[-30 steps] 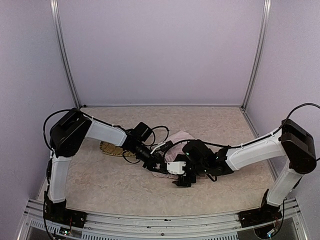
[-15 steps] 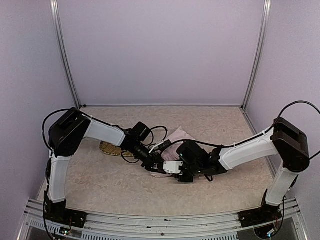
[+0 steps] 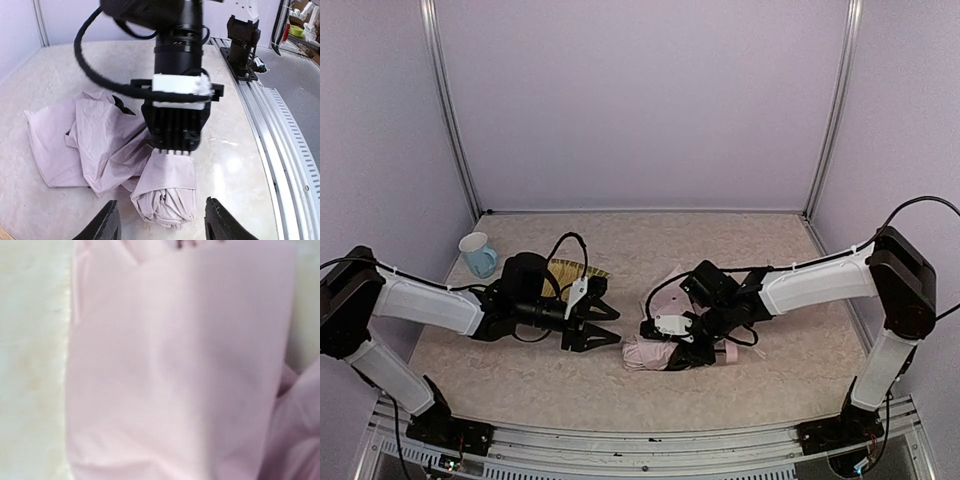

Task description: Put away the umbrella

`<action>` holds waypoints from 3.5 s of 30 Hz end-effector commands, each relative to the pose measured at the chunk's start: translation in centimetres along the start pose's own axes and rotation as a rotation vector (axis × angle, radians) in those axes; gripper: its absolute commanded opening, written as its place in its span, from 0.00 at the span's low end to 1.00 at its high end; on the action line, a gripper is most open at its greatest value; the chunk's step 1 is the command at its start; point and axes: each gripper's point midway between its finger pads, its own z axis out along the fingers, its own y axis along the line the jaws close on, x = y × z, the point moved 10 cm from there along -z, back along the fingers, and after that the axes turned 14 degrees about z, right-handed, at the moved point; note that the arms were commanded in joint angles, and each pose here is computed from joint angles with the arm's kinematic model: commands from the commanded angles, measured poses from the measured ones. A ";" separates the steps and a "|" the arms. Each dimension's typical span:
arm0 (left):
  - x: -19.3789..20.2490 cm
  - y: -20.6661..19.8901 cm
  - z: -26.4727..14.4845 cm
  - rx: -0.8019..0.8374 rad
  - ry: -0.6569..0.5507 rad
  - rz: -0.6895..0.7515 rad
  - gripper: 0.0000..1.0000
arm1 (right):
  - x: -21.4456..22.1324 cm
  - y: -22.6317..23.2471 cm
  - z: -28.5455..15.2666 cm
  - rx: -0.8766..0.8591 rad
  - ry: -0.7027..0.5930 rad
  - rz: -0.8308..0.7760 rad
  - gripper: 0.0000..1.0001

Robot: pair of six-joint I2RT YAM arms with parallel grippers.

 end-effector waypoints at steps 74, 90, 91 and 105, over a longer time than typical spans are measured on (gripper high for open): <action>7.4 -2.8 12.7 0.116 0.661 0.179 0.13 | -2.7 -1.6 -1.8 0.278 -0.133 0.969 0.17; 7.9 -2.2 11.8 0.244 0.631 0.012 0.12 | 1.3 -2.9 -12.2 0.460 -0.399 0.736 0.37; 8.0 -2.1 11.7 0.265 0.628 -0.017 0.12 | 1.1 -2.6 -12.6 0.454 -0.410 0.669 0.39; 9.4 -1.5 12.3 0.517 0.728 -0.354 0.09 | -0.8 5.9 -9.0 0.320 -0.375 -0.260 0.62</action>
